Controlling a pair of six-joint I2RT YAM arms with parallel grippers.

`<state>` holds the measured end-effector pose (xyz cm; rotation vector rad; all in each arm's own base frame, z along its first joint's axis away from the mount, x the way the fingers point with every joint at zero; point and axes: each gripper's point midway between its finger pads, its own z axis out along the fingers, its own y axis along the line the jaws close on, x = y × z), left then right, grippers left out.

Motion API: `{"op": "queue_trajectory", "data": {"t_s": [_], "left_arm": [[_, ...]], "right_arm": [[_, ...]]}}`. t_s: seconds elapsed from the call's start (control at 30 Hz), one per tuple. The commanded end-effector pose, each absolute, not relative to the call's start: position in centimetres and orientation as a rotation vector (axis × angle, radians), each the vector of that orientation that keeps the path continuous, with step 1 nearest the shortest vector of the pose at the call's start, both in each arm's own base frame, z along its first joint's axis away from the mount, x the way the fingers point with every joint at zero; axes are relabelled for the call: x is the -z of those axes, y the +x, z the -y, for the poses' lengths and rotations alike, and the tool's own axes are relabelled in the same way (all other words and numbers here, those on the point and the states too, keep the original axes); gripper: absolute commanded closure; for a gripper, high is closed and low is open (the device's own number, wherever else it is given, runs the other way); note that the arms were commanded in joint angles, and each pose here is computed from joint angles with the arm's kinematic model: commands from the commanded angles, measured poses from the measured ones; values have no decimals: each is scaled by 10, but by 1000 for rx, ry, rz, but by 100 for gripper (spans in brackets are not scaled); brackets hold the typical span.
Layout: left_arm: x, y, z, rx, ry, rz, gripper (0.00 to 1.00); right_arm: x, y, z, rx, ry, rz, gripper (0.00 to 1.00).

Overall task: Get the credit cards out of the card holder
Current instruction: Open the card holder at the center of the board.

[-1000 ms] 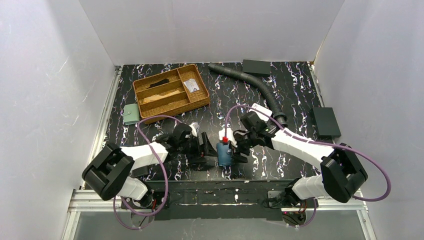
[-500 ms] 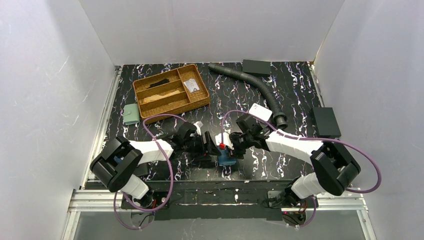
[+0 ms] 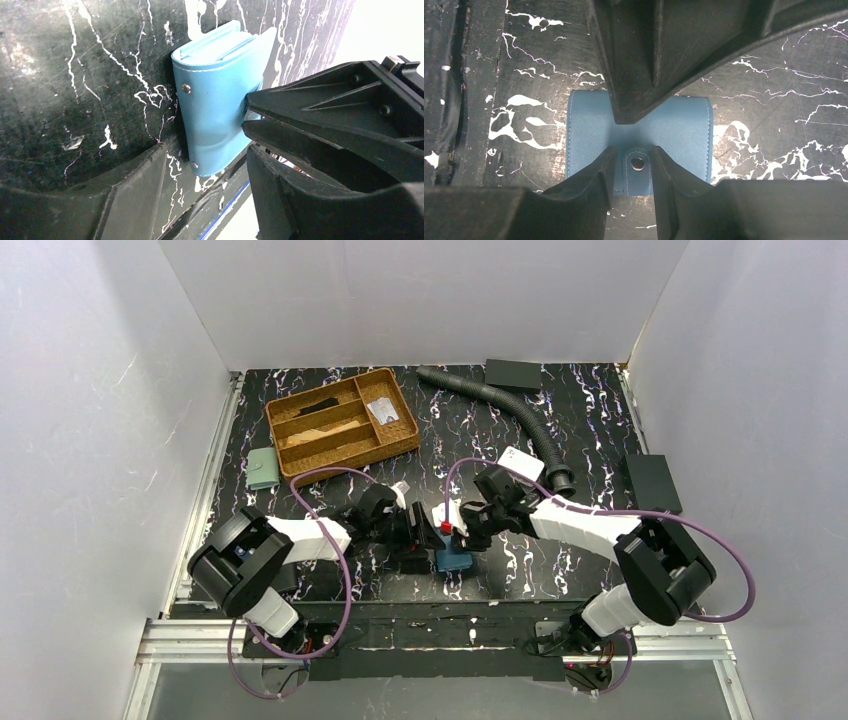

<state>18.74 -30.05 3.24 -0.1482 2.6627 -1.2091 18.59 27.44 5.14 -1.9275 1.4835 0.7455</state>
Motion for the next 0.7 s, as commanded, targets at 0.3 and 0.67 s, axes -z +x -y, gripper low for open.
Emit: {"op": "queue_trajectory", "data": {"t_s": [0.3,0.67], "left_arm": [[25,177,279,927,-186,-2812,50],[61,169,262,782,-225,-2897,100]], "right_arm": [[-38,188,-263,-759,-1950,-1578,87],[-56,194,-255,-772,-1899,-1543,98]]}}
